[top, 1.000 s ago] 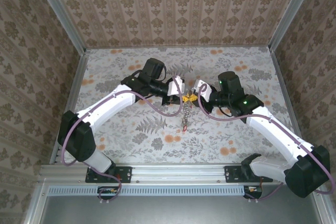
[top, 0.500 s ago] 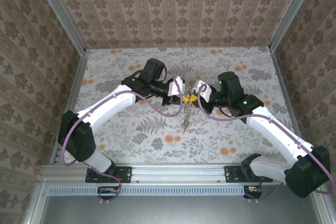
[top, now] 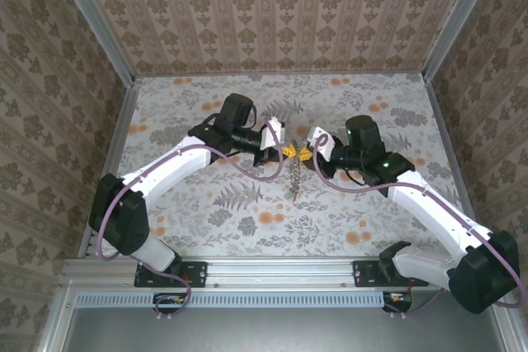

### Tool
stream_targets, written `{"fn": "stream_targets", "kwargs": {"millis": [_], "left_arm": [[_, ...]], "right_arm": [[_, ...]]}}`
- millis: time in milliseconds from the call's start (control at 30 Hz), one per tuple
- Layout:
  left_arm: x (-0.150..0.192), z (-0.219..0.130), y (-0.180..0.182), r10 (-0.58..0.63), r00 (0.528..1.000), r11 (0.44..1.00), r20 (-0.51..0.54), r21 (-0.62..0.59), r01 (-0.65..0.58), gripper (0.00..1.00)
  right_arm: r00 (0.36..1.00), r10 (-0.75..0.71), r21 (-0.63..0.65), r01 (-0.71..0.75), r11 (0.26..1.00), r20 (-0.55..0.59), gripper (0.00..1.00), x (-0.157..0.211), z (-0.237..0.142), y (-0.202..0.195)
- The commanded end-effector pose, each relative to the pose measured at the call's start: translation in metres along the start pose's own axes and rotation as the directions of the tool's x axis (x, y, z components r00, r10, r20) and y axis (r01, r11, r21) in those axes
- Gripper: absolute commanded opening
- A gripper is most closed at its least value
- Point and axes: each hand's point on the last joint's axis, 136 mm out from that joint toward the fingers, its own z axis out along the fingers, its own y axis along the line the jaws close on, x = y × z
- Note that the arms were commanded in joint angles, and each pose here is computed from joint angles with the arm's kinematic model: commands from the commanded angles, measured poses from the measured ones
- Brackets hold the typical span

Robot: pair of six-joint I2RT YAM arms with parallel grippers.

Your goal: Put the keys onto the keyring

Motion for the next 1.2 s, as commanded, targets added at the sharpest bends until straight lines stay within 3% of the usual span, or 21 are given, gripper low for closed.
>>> {"fn": "stream_targets", "kwargs": {"millis": [0,367,700,1167], "left_arm": [[-0.042,-0.015,-0.007,0.055,0.986,0.998,0.156,0.026,-0.06,0.0],[-0.049,-0.015,-0.011,0.046,0.976,0.997,0.212,0.055,-0.059,0.0],[-0.06,-0.019,-0.011,0.066,0.958,0.996,0.279,0.04,-0.08,0.0],[-0.073,-0.023,-0.011,0.106,0.924,0.992,0.368,0.019,-0.121,0.0]], "right_arm": [[0.994,0.01,-0.003,-0.01,1.0,0.105,0.17,-0.015,-0.004,0.001],[0.979,0.06,-0.05,-0.051,0.997,0.194,0.12,-0.031,0.001,0.002],[0.981,0.111,-0.076,-0.099,0.992,0.161,0.03,-0.015,0.011,0.002],[0.912,0.368,-0.317,-0.3,0.9,0.181,0.0,-0.024,0.02,-0.005]]}}
